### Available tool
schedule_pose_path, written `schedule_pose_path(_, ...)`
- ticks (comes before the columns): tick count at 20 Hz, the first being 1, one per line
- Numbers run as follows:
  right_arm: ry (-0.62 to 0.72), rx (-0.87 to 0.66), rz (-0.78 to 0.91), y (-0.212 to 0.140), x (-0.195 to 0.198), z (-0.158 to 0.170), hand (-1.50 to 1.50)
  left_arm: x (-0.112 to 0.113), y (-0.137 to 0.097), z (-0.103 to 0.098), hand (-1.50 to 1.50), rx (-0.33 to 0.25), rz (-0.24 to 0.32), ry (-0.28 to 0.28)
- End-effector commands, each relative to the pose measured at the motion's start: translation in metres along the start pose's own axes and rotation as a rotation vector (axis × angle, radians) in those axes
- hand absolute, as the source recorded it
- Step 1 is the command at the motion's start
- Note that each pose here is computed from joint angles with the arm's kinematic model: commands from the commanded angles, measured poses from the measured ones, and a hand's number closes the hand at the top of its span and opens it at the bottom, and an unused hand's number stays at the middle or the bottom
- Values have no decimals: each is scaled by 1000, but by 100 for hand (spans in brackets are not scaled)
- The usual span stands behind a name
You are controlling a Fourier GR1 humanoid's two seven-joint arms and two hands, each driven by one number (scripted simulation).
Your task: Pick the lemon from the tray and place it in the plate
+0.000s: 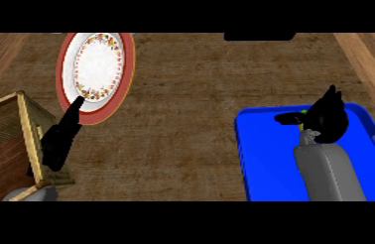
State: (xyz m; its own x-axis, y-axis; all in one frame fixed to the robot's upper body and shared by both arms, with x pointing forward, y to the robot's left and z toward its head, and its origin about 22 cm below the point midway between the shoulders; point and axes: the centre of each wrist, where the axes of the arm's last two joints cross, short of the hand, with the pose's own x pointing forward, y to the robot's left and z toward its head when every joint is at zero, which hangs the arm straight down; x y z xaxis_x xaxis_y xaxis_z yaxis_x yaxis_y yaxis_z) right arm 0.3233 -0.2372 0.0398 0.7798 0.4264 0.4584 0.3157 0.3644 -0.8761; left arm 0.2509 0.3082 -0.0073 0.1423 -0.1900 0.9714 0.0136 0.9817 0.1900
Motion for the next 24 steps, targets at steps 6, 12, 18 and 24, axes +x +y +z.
schedule_pose_path(6,158,91,132,-12,-9,-4,-150,-23,-4,15,0,25,-6,-102)
schedule_pose_path(12,175,84,130,5,-21,-10,-150,-7,-7,-2,0,0,17,-89)
schedule_pose_path(18,232,87,187,-2,-20,-53,-150,-14,-13,8,0,13,10,-96)
schedule_pose_path(24,204,115,184,28,-44,-47,-150,-7,-15,-5,0,10,-9,-102)
